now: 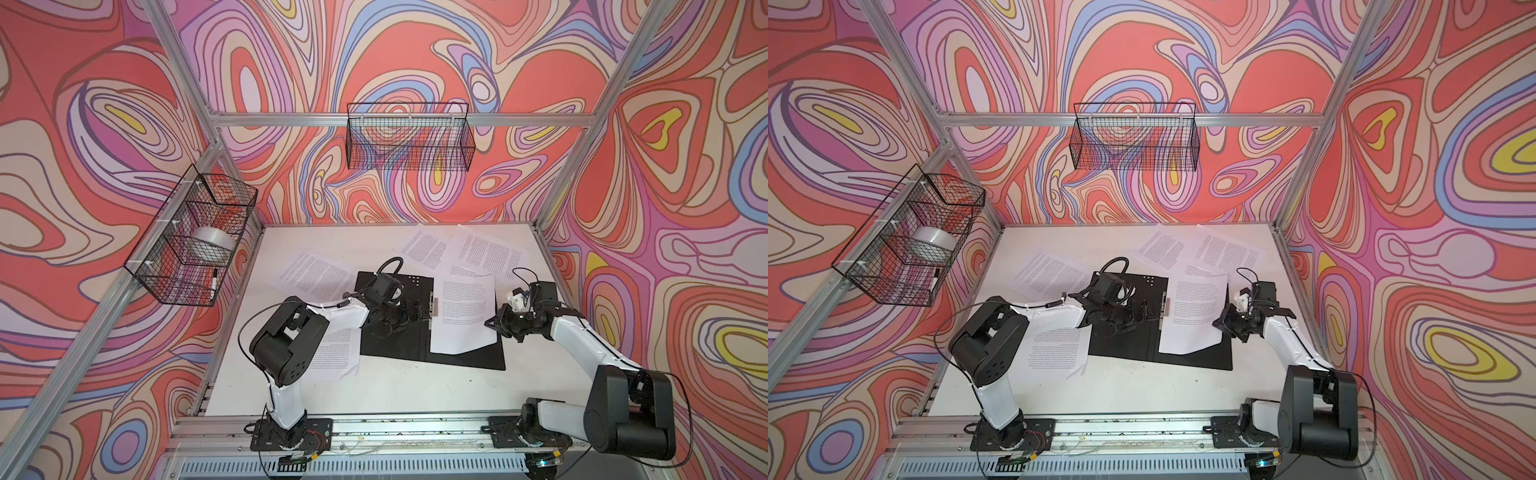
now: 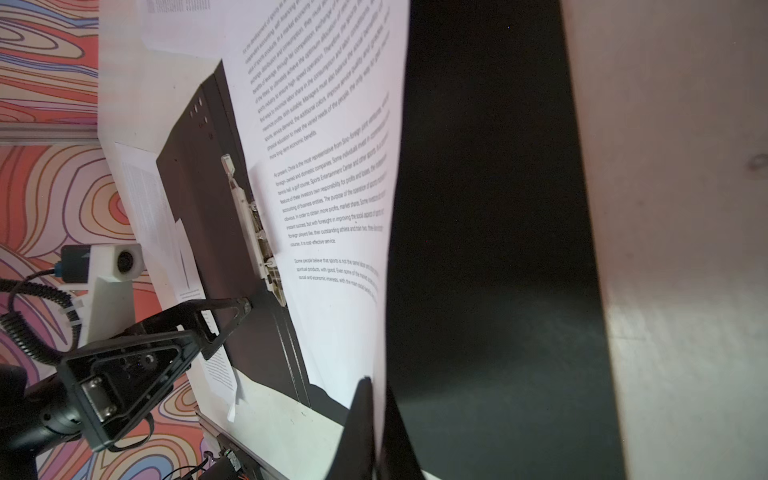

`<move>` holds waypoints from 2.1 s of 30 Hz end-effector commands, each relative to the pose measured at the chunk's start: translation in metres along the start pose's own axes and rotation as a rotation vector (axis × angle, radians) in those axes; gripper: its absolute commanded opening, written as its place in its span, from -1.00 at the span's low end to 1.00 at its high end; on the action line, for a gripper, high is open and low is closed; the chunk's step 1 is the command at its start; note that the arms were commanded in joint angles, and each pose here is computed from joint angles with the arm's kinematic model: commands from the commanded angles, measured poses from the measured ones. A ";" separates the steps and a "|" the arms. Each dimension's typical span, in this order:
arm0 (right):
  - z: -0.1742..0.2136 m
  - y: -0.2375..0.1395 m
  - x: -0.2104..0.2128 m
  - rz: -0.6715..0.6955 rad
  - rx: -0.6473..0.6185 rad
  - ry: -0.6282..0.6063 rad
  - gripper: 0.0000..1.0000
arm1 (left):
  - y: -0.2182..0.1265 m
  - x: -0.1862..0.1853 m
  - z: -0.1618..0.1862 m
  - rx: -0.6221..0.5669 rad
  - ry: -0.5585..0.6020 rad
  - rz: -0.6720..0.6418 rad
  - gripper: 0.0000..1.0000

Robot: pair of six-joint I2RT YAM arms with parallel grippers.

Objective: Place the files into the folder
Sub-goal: 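Hold the papers flat under the clip with the right gripper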

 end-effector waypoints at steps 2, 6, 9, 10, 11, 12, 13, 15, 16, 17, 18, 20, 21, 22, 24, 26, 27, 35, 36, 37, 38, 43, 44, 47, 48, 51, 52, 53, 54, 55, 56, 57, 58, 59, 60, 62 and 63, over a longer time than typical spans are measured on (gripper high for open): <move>0.003 0.010 0.001 0.036 0.018 -0.039 -1.00 | 0.008 0.064 0.028 0.088 -0.170 -0.223 1.00; 0.003 0.019 0.009 0.053 0.035 -0.083 -1.00 | 0.002 0.080 0.027 0.072 -0.215 -0.247 1.00; 0.000 0.025 0.014 0.055 0.043 -0.113 -1.00 | -0.006 0.090 0.027 0.054 -0.244 -0.256 1.00; -0.001 0.027 0.016 0.052 0.048 -0.118 -1.00 | -0.009 0.092 0.026 0.047 -0.250 -0.260 1.00; -0.002 0.029 0.017 0.043 0.050 -0.124 -1.00 | -0.011 0.094 0.026 0.041 -0.251 -0.264 1.00; -0.003 0.031 0.019 0.039 0.050 -0.136 -1.00 | -0.014 0.095 0.026 0.038 -0.253 -0.271 1.00; -0.005 0.033 0.020 0.040 0.051 -0.148 -1.00 | -0.016 0.097 0.027 0.034 -0.257 -0.278 1.00; -0.010 0.036 0.025 0.035 0.054 -0.164 -1.00 | -0.019 0.103 0.028 0.028 -0.274 -0.282 1.00; -0.011 0.037 0.026 0.035 0.058 -0.166 -1.00 | -0.019 0.105 0.028 0.028 -0.282 -0.279 1.00; -0.012 0.036 0.027 0.038 0.060 -0.164 -1.00 | -0.021 0.107 0.027 0.023 -0.292 -0.273 1.00; -0.012 0.035 0.027 0.045 0.062 -0.159 -1.00 | -0.023 0.108 0.028 0.021 -0.293 -0.274 1.00; -0.009 0.030 0.024 0.083 0.051 -0.140 -1.00 | -0.024 0.107 0.027 0.017 -0.284 -0.280 1.00; -0.006 0.028 0.021 0.102 0.043 -0.127 -1.00 | -0.025 0.107 0.026 0.015 -0.279 -0.281 1.00; -0.003 0.026 0.018 0.114 0.035 -0.115 -1.00 | -0.025 0.106 0.026 0.016 -0.275 -0.282 1.00; 0.001 0.020 0.015 0.143 0.017 -0.100 -1.00 | -0.024 0.106 0.026 0.017 -0.274 -0.279 1.00; 0.003 0.014 0.013 0.180 -0.005 -0.092 -1.00 | -0.023 0.107 0.026 0.020 -0.274 -0.275 1.00; 0.004 0.011 0.013 0.187 -0.008 -0.090 -1.00 | -0.022 0.107 0.026 0.024 -0.273 -0.275 1.00; 0.010 0.000 0.022 0.167 0.020 -0.066 -1.00 | -0.021 0.107 0.025 0.035 -0.258 -0.266 1.00; 0.011 -0.003 0.023 0.168 0.019 -0.068 -1.00 | -0.021 0.107 0.026 0.038 -0.256 -0.268 1.00; 0.012 -0.004 0.024 0.166 0.021 -0.069 -1.00 | -0.021 0.107 0.025 0.038 -0.253 -0.264 1.00; 0.013 -0.005 0.025 0.162 0.024 -0.071 -1.00 | -0.020 0.107 0.025 0.037 -0.252 -0.263 1.00; 0.018 -0.007 0.030 0.198 0.025 -0.090 -1.00 | -0.018 0.106 0.023 0.045 -0.243 -0.253 1.00; 0.018 -0.008 0.031 0.193 0.020 -0.096 -1.00 | -0.018 0.105 0.022 0.042 -0.240 -0.249 1.00; 0.017 -0.005 0.031 0.198 0.029 -0.101 -1.00 | -0.017 0.106 0.021 0.046 -0.237 -0.249 1.00; 0.018 -0.003 0.032 0.202 0.037 -0.106 -1.00 | -0.017 0.106 0.021 0.046 -0.236 -0.246 1.00; 0.014 -0.001 0.037 0.227 0.028 -0.132 -1.00 | -0.016 0.106 0.021 0.048 -0.236 -0.241 1.00; 0.014 -0.001 0.040 0.251 0.026 -0.154 -1.00 | -0.016 0.106 0.022 0.049 -0.235 -0.242 1.00; 0.013 -0.001 0.043 0.270 0.029 -0.171 -1.00 | -0.016 0.106 0.021 0.049 -0.236 -0.242 1.00; 0.013 -0.001 0.044 0.273 0.035 -0.179 -1.00 | -0.016 0.106 0.021 0.049 -0.235 -0.242 1.00; 0.012 0.001 0.045 0.270 0.038 -0.179 -1.00 | -0.016 0.106 0.021 0.045 -0.234 -0.240 1.00; 0.012 0.002 0.045 0.267 0.039 -0.186 -1.00 | -0.016 0.106 0.021 0.046 -0.235 -0.240 1.00; 0.011 0.004 0.044 0.276 0.041 -0.189 -1.00 | -0.016 0.106 0.020 0.044 -0.235 -0.239 1.00; 0.011 0.006 0.044 0.288 0.049 -0.192 -1.00 | -0.015 0.107 0.021 0.046 -0.239 -0.239 1.00; 0.011 0.008 0.042 0.294 0.059 -0.194 -1.00 | -0.014 0.106 0.020 0.046 -0.240 -0.234 0.99; 0.011 0.008 0.042 0.293 0.062 -0.194 -1.00 | -0.015 0.106 0.020 0.046 -0.239 -0.232 0.99; 0.010 0.009 0.042 0.298 0.055 -0.202 -1.00 | -0.015 0.106 0.021 0.045 -0.237 -0.236 1.00; 0.009 0.008 0.043 0.305 0.055 -0.208 -1.00 | -0.015 0.106 0.020 0.045 -0.236 -0.235 1.00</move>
Point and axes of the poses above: each gripper's point midway between its finger pads, its own y axis out along the fingers, its own x axis along the line the jaws close on, z = x × y, the point moved 9 cm from there along -y, back along the fingers, and after that the axes turned 10 degrees about y, right-handed, at the moved point
